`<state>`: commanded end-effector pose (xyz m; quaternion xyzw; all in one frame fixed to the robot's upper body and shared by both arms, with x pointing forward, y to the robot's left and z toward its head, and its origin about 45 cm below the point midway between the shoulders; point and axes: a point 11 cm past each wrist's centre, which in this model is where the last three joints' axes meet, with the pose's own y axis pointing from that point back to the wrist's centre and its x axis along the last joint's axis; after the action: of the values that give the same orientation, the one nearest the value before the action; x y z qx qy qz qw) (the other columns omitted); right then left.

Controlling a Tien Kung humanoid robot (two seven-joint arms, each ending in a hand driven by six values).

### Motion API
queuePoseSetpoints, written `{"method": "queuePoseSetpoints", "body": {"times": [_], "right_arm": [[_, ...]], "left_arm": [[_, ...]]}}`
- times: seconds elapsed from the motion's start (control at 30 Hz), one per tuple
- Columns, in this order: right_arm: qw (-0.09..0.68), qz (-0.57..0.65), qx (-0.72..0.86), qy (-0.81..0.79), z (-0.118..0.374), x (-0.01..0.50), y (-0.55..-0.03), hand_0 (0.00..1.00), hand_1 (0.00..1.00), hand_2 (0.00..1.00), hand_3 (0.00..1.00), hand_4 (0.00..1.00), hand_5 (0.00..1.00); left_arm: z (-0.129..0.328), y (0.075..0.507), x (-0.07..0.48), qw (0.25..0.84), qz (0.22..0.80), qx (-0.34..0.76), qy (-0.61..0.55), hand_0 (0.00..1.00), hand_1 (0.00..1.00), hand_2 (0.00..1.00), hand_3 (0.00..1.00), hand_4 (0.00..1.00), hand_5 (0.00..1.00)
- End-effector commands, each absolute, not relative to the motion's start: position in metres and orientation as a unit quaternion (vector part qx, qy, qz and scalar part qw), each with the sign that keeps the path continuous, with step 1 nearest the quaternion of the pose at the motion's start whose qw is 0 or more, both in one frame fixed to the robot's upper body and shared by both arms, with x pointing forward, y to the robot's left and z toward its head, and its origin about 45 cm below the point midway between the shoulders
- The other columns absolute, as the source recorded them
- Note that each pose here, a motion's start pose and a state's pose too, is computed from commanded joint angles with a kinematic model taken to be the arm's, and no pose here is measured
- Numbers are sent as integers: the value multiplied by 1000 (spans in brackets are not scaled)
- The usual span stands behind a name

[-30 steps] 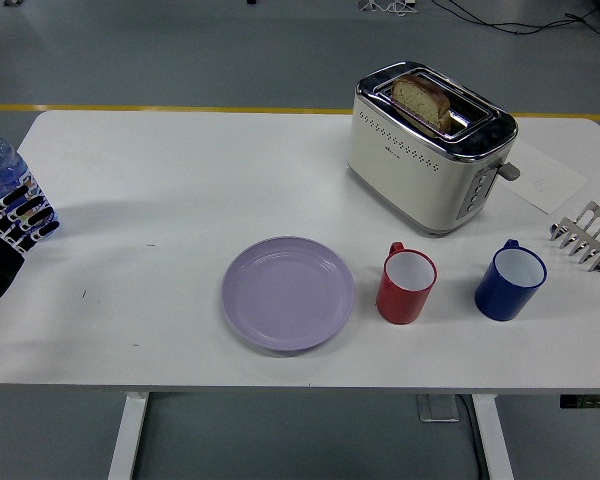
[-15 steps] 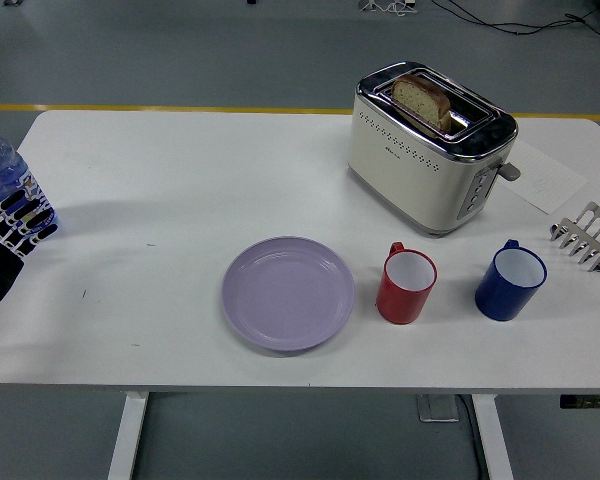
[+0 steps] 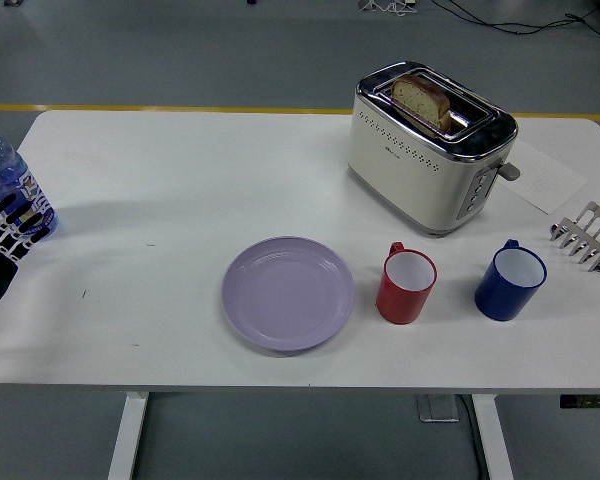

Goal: Push plate across desktop

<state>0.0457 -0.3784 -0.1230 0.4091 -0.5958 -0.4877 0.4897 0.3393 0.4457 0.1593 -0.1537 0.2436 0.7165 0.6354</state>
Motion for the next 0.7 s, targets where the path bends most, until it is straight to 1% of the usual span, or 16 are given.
{"method": "queuePoseSetpoints", "body": {"times": [0.7], "right_arm": [[490, -478, 409, -603, -122, 50, -382, 655, 642, 701, 631, 514, 397]], "left_arm": [[159, 442, 341, 639, 712, -155, 246, 532, 645, 634, 649, 524, 998]]}}
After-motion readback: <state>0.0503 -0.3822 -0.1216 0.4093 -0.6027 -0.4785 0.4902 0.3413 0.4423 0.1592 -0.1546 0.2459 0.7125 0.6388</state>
